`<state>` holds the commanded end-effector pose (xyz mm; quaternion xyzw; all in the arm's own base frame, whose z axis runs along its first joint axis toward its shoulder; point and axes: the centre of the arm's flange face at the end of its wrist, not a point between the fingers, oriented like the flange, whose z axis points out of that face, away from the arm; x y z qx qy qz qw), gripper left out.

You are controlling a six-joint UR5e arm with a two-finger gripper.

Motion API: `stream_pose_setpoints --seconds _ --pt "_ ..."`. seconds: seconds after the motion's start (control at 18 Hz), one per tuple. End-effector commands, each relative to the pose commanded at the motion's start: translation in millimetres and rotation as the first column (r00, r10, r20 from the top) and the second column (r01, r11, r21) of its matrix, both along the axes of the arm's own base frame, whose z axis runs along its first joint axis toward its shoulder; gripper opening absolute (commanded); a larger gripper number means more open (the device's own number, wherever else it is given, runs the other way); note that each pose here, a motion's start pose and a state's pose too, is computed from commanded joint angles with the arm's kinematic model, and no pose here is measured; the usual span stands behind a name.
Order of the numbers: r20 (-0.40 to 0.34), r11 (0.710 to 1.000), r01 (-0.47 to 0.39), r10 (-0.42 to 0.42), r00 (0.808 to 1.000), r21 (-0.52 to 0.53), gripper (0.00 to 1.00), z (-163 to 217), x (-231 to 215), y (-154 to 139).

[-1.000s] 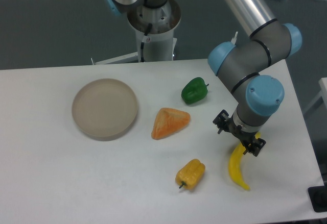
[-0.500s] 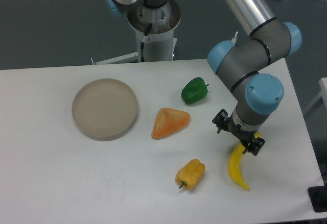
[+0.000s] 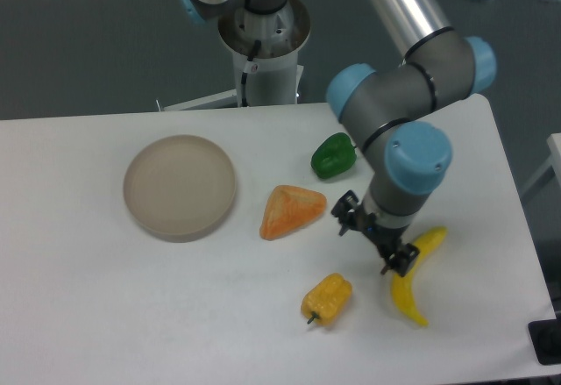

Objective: Pick up the yellow pepper from the table
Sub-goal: 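Move the gripper over the yellow bell pepper and lower onto it, then close the gripper around the yellow bell pepper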

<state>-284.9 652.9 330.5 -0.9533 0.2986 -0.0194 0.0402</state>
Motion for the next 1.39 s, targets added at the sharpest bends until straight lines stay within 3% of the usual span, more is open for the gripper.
stream_pose_setpoints --seconds 0.17,0.28,0.39,0.94,1.06,1.11,1.17,1.22,1.39 --pt "-0.012 0.998 -0.066 0.066 0.998 0.018 1.00 -24.5 3.3 19.5" --pt "-0.004 0.988 -0.156 0.156 0.988 0.013 1.00 -35.0 6.6 28.5" --pt "0.005 0.983 -0.182 0.182 0.983 -0.004 1.00 -46.1 17.1 34.8" --pt "0.006 0.979 -0.199 0.199 0.980 -0.040 1.00 -83.2 28.3 46.2" --pt "0.006 0.979 -0.200 0.201 0.980 -0.040 0.66 -83.0 28.0 46.9" --pt "0.003 0.979 -0.201 0.201 0.980 -0.039 0.41 -81.9 27.8 46.6" --pt "0.002 0.979 -0.201 0.201 0.980 -0.037 0.31 -79.7 27.9 46.4" --pt "-0.001 0.979 -0.202 0.202 0.979 -0.028 0.24 -73.4 27.0 45.7" --pt "-0.017 0.978 -0.207 0.207 0.978 0.014 0.24 -34.0 21.5 35.4"
